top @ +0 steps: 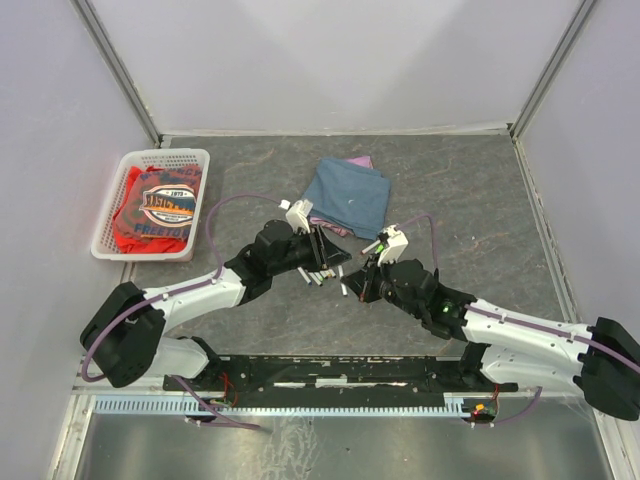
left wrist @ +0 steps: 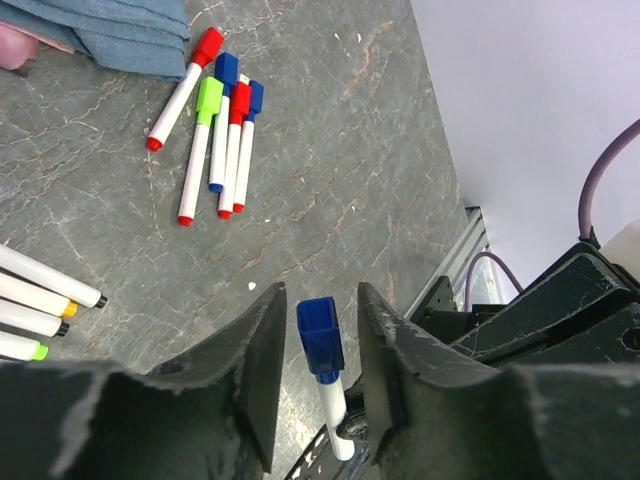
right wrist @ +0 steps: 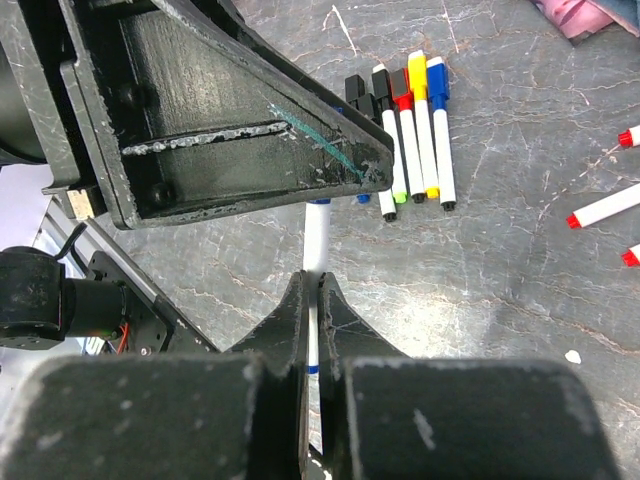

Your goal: Open the pen caps

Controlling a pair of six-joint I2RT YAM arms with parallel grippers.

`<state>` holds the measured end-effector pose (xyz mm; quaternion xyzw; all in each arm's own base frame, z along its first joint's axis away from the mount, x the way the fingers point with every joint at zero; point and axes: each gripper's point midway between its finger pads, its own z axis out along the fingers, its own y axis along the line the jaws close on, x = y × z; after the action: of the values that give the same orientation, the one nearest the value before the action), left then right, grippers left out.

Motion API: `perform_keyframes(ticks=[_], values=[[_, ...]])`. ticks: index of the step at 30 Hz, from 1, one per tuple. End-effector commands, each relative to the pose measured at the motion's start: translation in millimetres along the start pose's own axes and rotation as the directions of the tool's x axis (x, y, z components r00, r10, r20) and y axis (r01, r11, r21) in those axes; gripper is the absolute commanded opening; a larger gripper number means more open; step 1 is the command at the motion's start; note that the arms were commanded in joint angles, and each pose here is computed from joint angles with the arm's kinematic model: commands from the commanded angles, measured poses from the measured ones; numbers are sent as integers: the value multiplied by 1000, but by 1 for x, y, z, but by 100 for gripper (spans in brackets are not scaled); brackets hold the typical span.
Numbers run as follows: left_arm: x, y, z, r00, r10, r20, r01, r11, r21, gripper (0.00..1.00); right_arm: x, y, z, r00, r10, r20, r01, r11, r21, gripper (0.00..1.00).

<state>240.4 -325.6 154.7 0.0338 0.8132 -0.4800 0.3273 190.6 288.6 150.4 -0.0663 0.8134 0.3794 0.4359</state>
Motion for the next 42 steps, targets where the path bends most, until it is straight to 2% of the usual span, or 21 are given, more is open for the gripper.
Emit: perform_keyframes(ticks=[1, 10, 12, 16, 20, 25, 29, 32, 37, 42], values=[[-13, -23, -5, 999, -16, 40, 13, 996, 92, 37, -13, 12, 3, 998, 22, 52, -20, 999, -37, 1], [-9, -23, -5, 1000, -7, 28, 4, 994, 106, 4, -11, 8, 5, 998, 26, 52, -25, 999, -20, 1], [-9, -23, -5, 1000, -4, 29, 1, 994, 108, 3, -11, 7, 6, 998, 26, 51, -26, 1000, -14, 5], [-9, -24, -6, 1000, -2, 30, -1, 994, 110, 3, -13, 7, 6, 998, 34, 57, -34, 999, -8, 28], [-10, -25, -7, 999, -1, 33, -2, 994, 113, 3, -13, 6, 6, 998, 32, 57, -32, 999, -2, 40], [-11, -28, -8, 999, -9, 33, 5, 992, 130, 3, -11, 5, 9, 998, 30, 51, -30, 1000, 0, 42], [-11, -31, -8, 999, -15, 32, 10, 990, 141, 3, -10, 10, 15, 999, 29, 42, -29, 999, -14, 40], [-11, -32, -9, 999, -16, 33, 11, 989, 147, 3, -10, 12, 20, 999, 28, 37, -27, 1000, -14, 34], [-15, -26, -6, 998, -15, 59, 8, 992, 122, 3, -7, 2, 24, 999, 16, 32, -17, 999, 38, 2], [-33, -8, 1, 989, 0, 145, -3, 1000, 19, 3, 3, -15, 25, 1000, -14, -14, 16, 992, 122, 1]])
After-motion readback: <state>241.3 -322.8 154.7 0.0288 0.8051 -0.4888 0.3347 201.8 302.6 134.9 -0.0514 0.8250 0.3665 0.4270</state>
